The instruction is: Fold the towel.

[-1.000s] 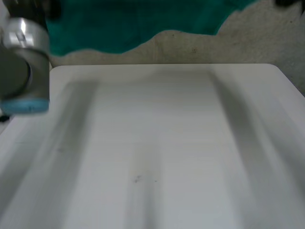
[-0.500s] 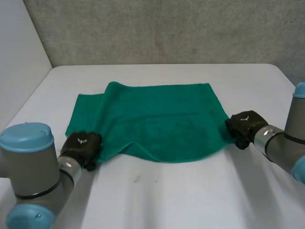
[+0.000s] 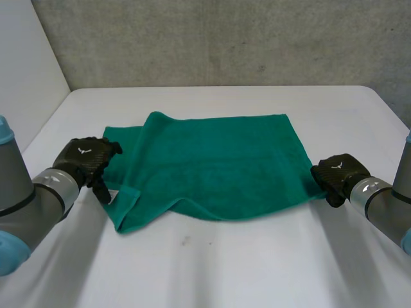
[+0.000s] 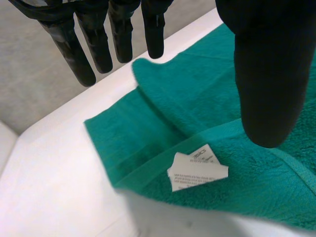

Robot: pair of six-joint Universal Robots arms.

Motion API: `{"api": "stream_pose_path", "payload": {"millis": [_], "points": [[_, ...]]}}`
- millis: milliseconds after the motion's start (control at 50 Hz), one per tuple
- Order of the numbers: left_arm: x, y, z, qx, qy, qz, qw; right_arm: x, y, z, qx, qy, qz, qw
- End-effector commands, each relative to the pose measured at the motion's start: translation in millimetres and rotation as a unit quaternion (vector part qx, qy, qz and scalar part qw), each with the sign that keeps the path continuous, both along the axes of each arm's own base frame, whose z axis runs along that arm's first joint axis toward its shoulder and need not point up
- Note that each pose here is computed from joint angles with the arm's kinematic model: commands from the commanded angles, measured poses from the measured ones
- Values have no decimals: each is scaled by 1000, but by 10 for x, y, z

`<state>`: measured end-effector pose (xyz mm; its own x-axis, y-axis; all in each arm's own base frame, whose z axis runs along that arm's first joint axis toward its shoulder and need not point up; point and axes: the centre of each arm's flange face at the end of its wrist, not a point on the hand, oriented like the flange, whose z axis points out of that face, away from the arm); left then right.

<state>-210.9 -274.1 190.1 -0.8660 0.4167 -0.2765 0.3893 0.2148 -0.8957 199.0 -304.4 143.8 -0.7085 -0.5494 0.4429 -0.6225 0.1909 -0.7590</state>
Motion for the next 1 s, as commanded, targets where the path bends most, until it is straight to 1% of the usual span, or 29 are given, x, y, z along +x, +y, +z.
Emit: {"api": "stream_pose_path", "payload": {"millis": [20, 100, 120, 140, 200, 220, 260, 300, 600, 740, 900, 1000], "points": [[-51, -86, -116, 1, -23, -94, 995, 14, 14, -24, 5, -2, 6, 1000], [-86, -179, -144, -22, -74, -125, 989, 13, 20, -41, 7, -2, 6, 1000], [-86, -179, -144, -22, -74, -125, 989, 17, 35, -53, 10, -2, 7, 1000], [-97, -238, -193, -31, -101, -137, 985, 17, 35, -53, 10, -2, 7, 1000], [-105, -278, -227, -35, -117, -143, 982, 21, 47, -67, 9, -1, 9, 1000], [-120, -326, -286, -34, -135, -153, 978, 25, 51, -72, 9, -1, 9, 1000], [-122, -337, -305, -32, -140, -156, 977, 24, 57, -78, 9, -1, 9, 1000], [-133, -358, -384, -17, -156, -168, 973, 24, 68, -90, 11, -1, 10, 1000], [-202, -335, -572, 26, -174, -196, 965, 24, 76, -112, 15, 0, 11, 1000], [-224, -310, -584, 28, -174, -200, 964, 17, 57, -124, 15, 0, 10, 1000], [-219, -295, -457, 11, -173, -196, 965, 11, 50, -126, 13, 6, 11, 1000], [-209, -238, -458, 15, -173, -198, 965, 11, 50, -126, 13, 6, 11, 1000]]}}
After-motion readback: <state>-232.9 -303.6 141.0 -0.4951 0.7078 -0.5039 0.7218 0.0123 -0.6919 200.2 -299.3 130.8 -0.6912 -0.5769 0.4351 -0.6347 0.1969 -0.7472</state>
